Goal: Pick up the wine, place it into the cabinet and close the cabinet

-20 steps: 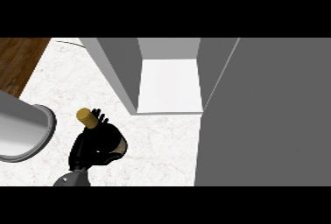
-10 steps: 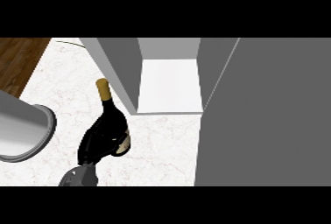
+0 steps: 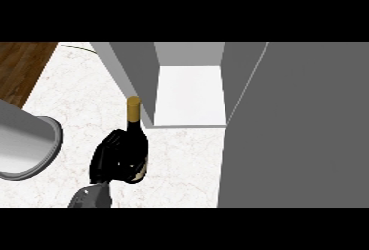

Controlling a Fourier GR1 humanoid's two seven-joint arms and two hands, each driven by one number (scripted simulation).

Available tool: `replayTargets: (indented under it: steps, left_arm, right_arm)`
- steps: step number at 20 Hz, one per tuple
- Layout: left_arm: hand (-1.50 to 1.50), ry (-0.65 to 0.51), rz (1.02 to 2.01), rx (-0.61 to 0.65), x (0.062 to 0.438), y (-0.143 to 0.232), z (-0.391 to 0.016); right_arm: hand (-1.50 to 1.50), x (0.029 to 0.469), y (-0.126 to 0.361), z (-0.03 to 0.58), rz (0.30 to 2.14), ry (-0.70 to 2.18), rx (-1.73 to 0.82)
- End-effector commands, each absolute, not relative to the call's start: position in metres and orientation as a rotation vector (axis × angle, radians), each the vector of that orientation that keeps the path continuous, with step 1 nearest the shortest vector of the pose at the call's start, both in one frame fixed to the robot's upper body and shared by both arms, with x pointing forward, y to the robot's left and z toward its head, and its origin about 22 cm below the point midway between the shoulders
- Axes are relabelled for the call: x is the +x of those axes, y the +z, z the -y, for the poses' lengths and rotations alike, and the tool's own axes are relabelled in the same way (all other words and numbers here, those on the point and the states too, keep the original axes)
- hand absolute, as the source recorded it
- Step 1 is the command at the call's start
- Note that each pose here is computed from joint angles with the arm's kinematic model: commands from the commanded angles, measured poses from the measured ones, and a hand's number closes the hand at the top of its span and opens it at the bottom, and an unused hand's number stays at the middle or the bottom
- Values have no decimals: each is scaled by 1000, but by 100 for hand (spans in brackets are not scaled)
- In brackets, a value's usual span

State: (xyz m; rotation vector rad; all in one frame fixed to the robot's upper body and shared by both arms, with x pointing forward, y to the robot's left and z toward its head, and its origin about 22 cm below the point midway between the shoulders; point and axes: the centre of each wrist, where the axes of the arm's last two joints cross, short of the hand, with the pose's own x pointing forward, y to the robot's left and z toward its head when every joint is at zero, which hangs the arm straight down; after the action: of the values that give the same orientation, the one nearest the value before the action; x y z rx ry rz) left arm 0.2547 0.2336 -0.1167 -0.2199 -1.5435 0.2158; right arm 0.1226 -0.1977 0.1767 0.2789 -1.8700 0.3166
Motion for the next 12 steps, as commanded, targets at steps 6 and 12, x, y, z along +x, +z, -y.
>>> replayTargets:
  steps: [6,12]
  left_arm:
    - [150,361,1736,-118,207,-118,-288]
    - [150,359,1811,-249,208,-96,-259]
  right_arm:
    - [-150,83,204,209,1931,310,336]
    - [-150,85,206,209,1941,290,338]
